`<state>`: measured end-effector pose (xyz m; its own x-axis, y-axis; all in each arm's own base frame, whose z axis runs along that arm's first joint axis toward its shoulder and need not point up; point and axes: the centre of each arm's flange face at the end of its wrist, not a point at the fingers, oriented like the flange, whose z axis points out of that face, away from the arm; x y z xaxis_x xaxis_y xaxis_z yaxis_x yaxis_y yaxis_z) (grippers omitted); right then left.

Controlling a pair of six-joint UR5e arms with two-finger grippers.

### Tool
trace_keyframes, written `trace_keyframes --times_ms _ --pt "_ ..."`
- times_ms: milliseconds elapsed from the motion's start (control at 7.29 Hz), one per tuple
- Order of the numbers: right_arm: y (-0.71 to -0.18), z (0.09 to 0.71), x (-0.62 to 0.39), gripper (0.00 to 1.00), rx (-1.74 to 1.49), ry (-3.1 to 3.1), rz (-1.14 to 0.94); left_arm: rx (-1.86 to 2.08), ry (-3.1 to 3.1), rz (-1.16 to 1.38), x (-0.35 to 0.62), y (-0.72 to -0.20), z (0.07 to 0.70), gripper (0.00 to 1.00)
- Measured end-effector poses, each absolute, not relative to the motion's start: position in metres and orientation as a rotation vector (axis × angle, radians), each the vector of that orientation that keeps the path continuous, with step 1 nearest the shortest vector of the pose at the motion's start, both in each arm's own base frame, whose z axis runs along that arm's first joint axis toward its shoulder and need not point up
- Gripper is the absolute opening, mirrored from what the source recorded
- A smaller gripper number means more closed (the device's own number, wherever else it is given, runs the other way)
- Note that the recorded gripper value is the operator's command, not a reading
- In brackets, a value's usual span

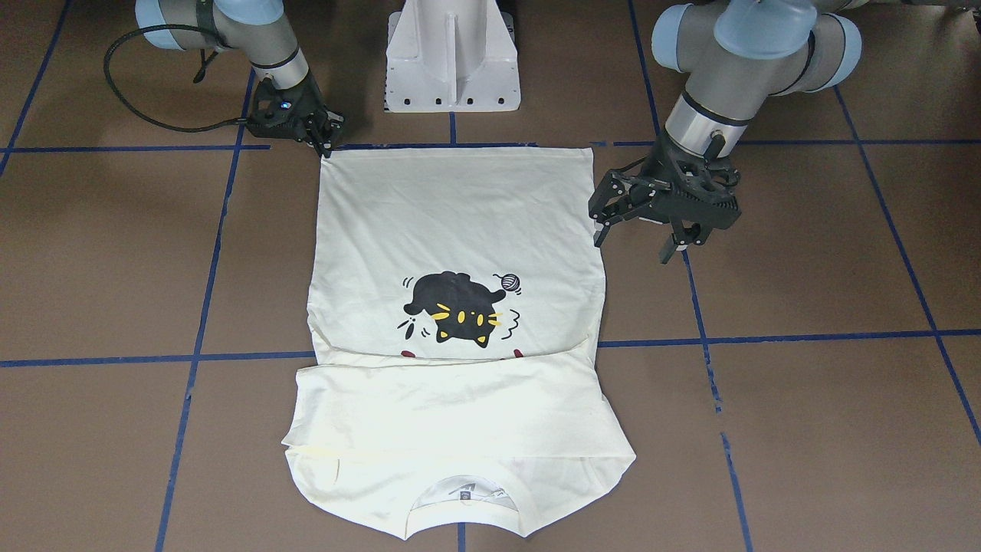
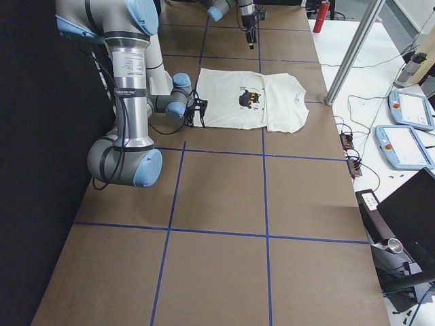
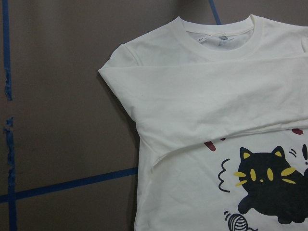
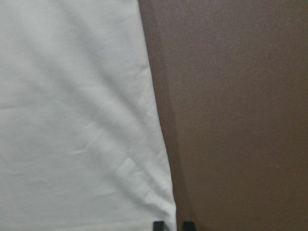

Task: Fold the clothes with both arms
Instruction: 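Release the sleeve with the left gripper while the right gripper moves to the hem corner, then move the left gripper to the other hem corner and grasp both hem corners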

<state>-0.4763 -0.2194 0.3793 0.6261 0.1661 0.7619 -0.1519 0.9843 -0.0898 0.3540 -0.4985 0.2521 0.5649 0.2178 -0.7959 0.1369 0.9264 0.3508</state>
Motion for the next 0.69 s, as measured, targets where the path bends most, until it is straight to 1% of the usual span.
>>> trace_keyframes --times_ms 411,549,686 --pt "-0.224 0.371 -0.471 0.0 -0.007 -0.894 0.199 0.368 0.972 0.023 0.357 -0.497 0.264 1.0" --pt "-0.229 0.364 -0.465 0.0 -0.003 -0.908 0.217 0.312 0.98 -0.027 0.366 -0.487 0.274 1.0" --pt "-0.235 0.356 -0.457 0.0 0.0 -0.925 0.234 0.237 0.99 -0.078 0.383 -0.466 0.283 1.0"
